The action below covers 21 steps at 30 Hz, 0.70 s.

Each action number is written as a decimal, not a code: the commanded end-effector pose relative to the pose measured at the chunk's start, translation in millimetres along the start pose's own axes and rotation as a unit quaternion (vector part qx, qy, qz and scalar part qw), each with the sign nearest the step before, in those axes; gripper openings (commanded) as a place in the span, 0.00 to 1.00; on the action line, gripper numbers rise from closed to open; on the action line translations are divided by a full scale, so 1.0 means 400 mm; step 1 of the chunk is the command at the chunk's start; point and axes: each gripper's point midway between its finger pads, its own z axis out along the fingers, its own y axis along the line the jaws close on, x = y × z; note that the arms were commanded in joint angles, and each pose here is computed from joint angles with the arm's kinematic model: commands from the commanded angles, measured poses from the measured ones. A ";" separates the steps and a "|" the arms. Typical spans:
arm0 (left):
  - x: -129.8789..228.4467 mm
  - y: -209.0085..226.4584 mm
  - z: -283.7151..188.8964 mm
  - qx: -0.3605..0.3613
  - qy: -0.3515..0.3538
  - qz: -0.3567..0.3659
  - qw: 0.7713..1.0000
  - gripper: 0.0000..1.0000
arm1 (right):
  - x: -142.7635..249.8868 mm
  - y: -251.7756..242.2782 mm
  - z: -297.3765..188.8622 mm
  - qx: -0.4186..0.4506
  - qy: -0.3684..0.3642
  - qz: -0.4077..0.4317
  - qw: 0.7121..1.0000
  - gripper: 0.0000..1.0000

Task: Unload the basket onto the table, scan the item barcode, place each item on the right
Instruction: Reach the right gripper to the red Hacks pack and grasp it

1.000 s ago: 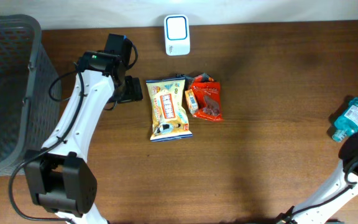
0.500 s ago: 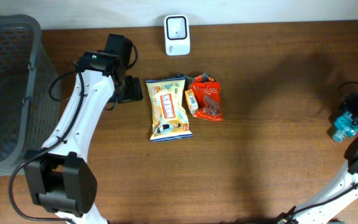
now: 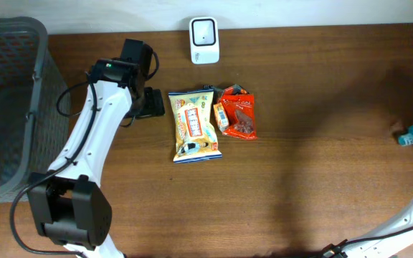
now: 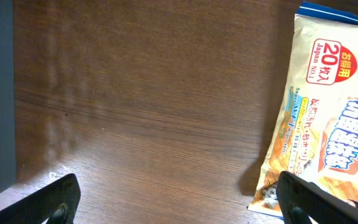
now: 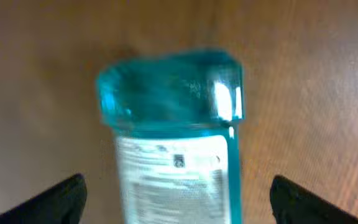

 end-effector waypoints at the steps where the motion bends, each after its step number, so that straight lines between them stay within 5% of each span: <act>1: -0.001 0.002 0.000 0.001 0.001 -0.001 1.000 0.99 | -0.088 0.102 -0.147 -0.029 -0.027 -0.023 0.999 0.99; 3: -0.001 0.002 0.000 0.001 0.001 -0.001 1.000 0.99 | -0.111 0.167 -0.269 -0.049 -0.029 -0.058 0.997 0.99; 5: -0.001 0.002 0.000 0.001 0.001 -0.001 1.000 0.99 | -0.027 0.290 -0.376 -0.150 0.036 -0.124 0.980 0.99; 7: -0.001 0.002 0.000 0.001 0.001 -0.001 1.000 0.99 | 0.191 0.411 -0.417 -0.246 0.152 -0.230 0.929 0.99; 9: -0.001 0.002 0.000 0.001 0.001 -0.001 1.000 0.99 | 0.412 0.452 -0.424 -0.245 0.230 -0.351 0.874 0.99; 10: -0.001 0.002 0.000 0.001 0.001 -0.001 1.000 0.99 | 0.601 0.476 -0.431 -0.239 0.282 -0.445 0.815 1.00; 11: -0.001 0.002 0.000 0.001 0.001 -0.001 1.000 0.99 | 0.838 0.482 -0.406 -0.190 0.318 -0.537 0.758 0.74; 12: -0.001 0.002 0.000 0.001 0.001 -0.001 1.000 0.99 | 0.903 0.482 -0.397 -0.175 0.319 -0.561 0.743 0.64; 14: -0.001 0.002 0.000 0.001 0.001 -0.001 1.000 0.99 | 1.037 0.473 -0.358 -0.105 0.294 -0.585 0.748 0.29; 15: -0.001 0.002 0.000 0.001 0.001 -0.001 1.000 0.99 | 1.099 0.468 -0.343 -0.081 0.282 -0.580 0.760 0.24; 21: -0.001 0.002 0.000 0.001 0.001 -0.001 1.000 0.99 | 1.385 0.298 -0.303 -0.036 0.337 -0.618 0.710 0.17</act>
